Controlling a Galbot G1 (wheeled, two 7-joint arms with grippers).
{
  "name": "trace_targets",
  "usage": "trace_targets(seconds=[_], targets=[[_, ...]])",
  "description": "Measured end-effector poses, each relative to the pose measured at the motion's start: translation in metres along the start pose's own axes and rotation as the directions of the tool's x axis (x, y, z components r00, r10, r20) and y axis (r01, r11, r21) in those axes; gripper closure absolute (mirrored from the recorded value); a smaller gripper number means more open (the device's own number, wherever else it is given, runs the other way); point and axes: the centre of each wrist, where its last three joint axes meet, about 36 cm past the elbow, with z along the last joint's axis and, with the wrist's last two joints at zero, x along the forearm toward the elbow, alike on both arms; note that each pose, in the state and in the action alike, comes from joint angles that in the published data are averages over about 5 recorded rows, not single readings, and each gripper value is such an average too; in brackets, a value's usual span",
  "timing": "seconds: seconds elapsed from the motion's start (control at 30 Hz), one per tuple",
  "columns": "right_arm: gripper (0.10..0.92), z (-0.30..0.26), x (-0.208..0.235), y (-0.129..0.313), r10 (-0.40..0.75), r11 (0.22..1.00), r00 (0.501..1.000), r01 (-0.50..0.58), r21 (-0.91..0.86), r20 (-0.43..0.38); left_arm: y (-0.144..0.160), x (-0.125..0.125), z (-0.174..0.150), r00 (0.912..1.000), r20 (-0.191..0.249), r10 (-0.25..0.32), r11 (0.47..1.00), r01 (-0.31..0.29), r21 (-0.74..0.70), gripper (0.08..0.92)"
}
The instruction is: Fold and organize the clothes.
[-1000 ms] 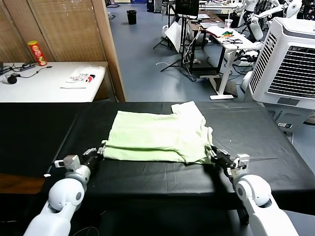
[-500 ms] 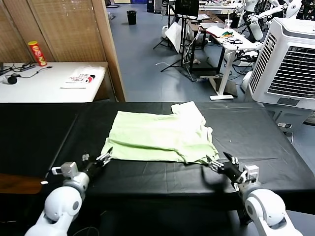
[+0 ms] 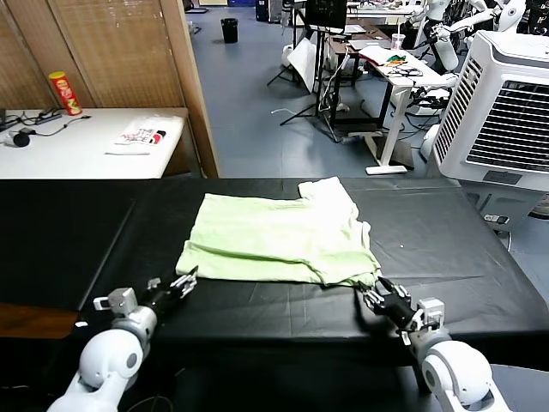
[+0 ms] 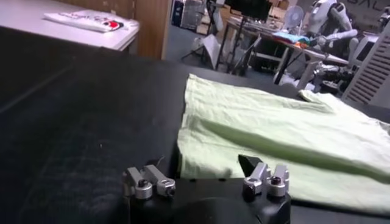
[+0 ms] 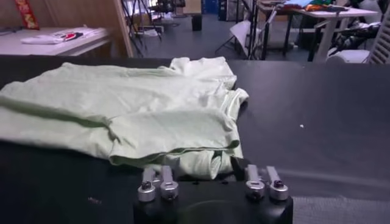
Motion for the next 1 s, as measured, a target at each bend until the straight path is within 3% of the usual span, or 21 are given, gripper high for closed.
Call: trace_targets(seconds=[0.2, 0.3, 0.7, 1.0], targets=[[0.881, -0.003, -0.001, 0.0, 0.001, 1.0, 1.0, -0.001, -0.004, -0.005, 0.005, -0.004, 0.0, 0.9999, -0.009, -0.007, 1.0, 0.007, 0.006, 0.749], [0.9, -0.006, 0.001, -0.001, 0.01, 1.0, 1.0, -0.01, -0.013, -0.023, 0.005, -0.003, 0.001, 0.9998, -0.013, -0.015, 1.0, 0.015, 0.002, 0.844], [0.9, -0.019, 0.029, 0.0, 0.041, 0.998, 0.987, -0.047, -0.037, -0.153, -0.012, 0.038, -0.007, 0.9979, -0.057, -0.032, 0.997, 0.028, -0.067, 0.872], [0.9, -0.013, 0.061, 0.009, 0.046, 0.998, 0.983, -0.053, -0.035, -0.181, -0.022, 0.075, -0.008, 0.9963, -0.078, -0.036, 0.99, 0.025, -0.135, 0.872]])
